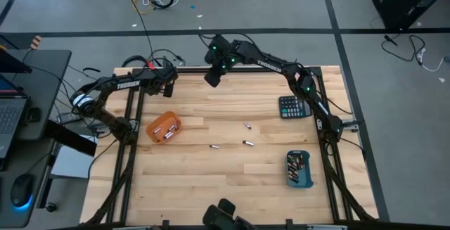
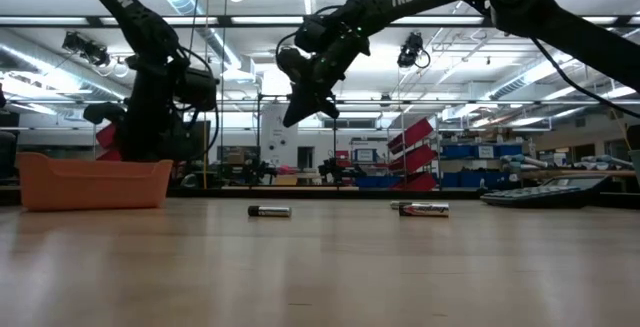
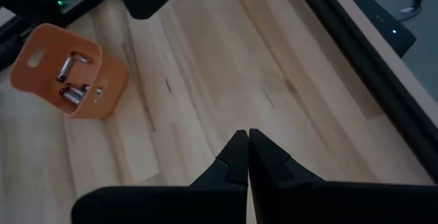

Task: Sort batteries
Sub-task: Put the silver battery into the orange bin

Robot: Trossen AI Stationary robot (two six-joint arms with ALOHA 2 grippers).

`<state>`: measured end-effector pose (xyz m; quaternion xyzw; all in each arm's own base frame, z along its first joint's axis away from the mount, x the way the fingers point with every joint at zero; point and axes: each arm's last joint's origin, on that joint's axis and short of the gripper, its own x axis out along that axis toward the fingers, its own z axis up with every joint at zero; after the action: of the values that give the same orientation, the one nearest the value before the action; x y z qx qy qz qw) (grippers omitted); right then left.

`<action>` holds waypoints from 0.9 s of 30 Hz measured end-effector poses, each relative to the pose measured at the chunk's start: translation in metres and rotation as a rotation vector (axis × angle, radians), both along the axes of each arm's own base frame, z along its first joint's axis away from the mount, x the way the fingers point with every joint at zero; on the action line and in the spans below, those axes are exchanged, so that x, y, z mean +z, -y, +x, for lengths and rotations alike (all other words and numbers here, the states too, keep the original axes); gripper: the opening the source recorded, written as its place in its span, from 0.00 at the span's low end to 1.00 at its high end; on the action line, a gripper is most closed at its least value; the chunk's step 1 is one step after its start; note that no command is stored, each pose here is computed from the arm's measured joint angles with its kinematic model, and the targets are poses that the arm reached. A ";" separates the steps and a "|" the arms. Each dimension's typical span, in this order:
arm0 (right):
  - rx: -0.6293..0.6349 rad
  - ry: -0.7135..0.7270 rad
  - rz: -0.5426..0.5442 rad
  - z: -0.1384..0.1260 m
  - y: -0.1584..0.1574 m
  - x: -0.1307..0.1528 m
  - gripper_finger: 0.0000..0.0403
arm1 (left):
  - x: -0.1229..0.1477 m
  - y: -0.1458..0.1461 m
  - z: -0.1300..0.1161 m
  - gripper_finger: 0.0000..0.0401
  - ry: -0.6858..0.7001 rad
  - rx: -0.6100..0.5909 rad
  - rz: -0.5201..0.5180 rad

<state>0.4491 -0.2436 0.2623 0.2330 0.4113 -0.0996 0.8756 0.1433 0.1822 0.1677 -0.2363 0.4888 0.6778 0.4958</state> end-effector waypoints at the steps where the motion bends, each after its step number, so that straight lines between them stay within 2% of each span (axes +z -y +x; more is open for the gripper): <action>1: 0.004 -0.001 -0.004 0.000 0.000 0.000 0.00 | 0.000 0.000 0.000 0.00 0.007 0.009 0.007; 11: 0.074 0.001 -0.061 -0.001 0.001 0.000 0.00 | 0.001 -0.006 0.008 0.00 0.103 0.032 0.085; 12: 0.076 0.001 -0.063 -0.001 0.002 0.000 0.00 | 0.001 -0.006 0.008 0.00 0.134 0.079 0.111; 15: 0.074 0.001 -0.067 -0.003 0.006 0.000 0.00 | 0.001 -0.004 0.007 0.00 0.278 0.342 0.204; 17: 0.069 -0.005 -0.064 -0.005 0.008 0.000 0.00 | 0.000 -0.002 0.005 0.00 0.302 0.423 0.212; 22: 0.067 -0.014 -0.064 -0.009 0.012 -0.001 0.00 | 0.000 0.001 -0.009 0.00 0.242 0.572 0.233; 27: 0.073 -0.014 -0.069 -0.009 0.012 -0.001 0.00 | 0.000 -0.005 -0.015 0.00 0.226 0.564 0.211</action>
<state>0.4403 -0.2560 0.2612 0.1870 0.4219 -0.0834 0.8832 0.1278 0.1870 0.1674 -0.3835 0.2729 0.8049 0.3613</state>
